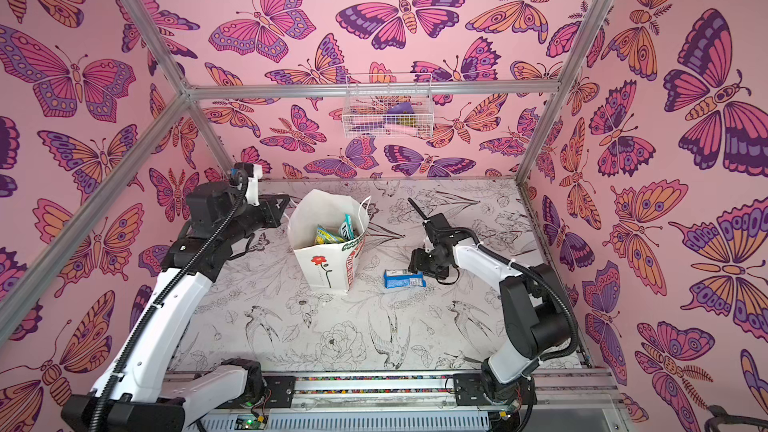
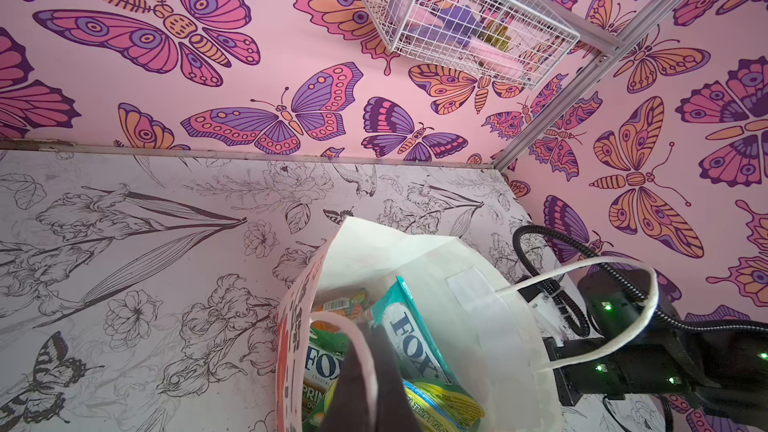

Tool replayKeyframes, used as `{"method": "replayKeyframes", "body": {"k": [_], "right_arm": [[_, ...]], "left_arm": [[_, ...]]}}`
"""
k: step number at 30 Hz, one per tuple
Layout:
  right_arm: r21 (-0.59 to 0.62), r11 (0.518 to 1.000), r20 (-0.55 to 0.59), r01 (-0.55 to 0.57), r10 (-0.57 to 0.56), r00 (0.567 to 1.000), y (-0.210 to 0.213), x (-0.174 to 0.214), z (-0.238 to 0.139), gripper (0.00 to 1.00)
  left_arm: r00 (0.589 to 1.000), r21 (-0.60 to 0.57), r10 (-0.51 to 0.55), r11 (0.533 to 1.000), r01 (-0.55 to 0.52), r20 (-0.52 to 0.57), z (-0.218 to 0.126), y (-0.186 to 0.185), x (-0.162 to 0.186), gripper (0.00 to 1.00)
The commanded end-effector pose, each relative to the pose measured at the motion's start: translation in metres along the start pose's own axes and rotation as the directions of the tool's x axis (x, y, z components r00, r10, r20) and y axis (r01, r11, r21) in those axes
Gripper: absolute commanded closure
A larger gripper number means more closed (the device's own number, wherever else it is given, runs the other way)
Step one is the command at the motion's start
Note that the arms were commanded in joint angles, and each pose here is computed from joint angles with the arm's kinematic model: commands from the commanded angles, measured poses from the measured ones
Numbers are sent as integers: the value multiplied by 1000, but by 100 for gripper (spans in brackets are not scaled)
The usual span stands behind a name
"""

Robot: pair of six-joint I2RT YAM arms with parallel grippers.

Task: Place the snacks into the paper bag
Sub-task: 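Move the open right gripper down over the blue snack pack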

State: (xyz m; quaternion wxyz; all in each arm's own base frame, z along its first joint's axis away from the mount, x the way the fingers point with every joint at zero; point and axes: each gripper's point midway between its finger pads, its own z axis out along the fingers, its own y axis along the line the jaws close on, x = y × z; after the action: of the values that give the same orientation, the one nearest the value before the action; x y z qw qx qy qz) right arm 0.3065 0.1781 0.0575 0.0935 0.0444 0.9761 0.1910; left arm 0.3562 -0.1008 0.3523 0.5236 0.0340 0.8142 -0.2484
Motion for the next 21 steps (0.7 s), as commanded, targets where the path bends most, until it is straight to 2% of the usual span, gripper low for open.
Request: {"method": "replayKeyframes", "body": {"k": [1,21], "right_arm": [[-9,1000,-12,8,-8,1000,-3,2,7,38],[30,999,-28,-14,14,1000,-18,4,27,51]], "left_arm": [[999,31,5,1000,-7,50,-4,-5,-11,100],[999,38,-10,999,8,47,-2,-3,-10,100]]}}
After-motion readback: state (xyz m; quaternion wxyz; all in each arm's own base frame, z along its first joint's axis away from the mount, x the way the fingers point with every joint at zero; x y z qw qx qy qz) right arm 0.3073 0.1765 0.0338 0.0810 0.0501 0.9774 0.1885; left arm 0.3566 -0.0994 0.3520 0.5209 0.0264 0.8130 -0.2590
